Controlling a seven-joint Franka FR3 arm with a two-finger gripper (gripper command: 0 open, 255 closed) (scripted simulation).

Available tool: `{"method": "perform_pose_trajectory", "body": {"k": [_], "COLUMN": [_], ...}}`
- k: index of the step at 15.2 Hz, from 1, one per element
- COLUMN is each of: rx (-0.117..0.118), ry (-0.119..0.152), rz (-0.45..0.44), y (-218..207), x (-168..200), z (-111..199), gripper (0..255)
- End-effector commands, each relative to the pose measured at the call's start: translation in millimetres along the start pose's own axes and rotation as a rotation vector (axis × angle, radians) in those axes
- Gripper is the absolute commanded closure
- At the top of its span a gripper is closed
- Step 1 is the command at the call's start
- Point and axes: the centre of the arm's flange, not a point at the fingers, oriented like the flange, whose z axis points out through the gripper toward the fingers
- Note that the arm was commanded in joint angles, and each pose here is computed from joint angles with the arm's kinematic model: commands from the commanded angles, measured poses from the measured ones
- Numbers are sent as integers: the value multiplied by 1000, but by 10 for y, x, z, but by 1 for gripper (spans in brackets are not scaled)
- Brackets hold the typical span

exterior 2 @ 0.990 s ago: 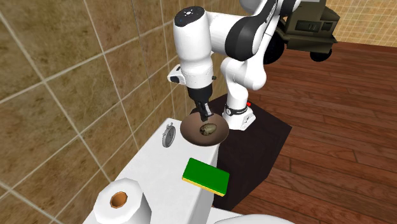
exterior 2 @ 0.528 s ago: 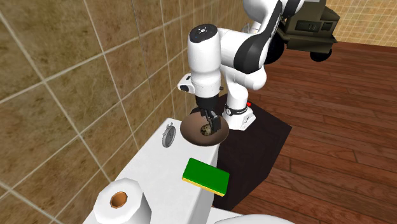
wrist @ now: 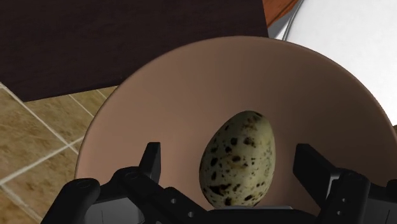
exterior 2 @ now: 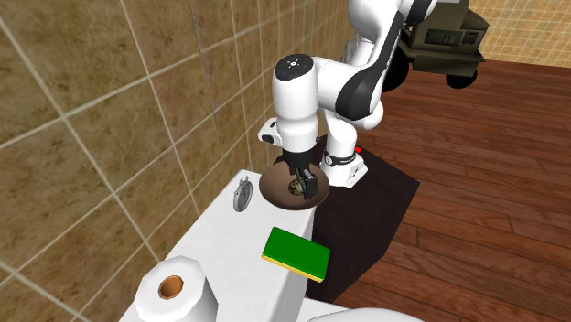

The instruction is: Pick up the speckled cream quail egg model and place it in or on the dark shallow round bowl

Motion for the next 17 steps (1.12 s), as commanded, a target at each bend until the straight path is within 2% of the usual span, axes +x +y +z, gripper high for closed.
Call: {"method": "perform_pose_trajectory", "body": {"k": [1, 5, 6, 15, 17], "rx": [0, 0, 0, 0, 0], "ry": [0, 0, 0, 0, 0], "rz": [0, 0, 0, 0, 0], "y": [2, 2, 2, 2, 10], "x": [1, 1, 1, 1, -12], "z": [14, 14, 14, 14, -91], "gripper": [0, 0, 255, 255, 255]}}
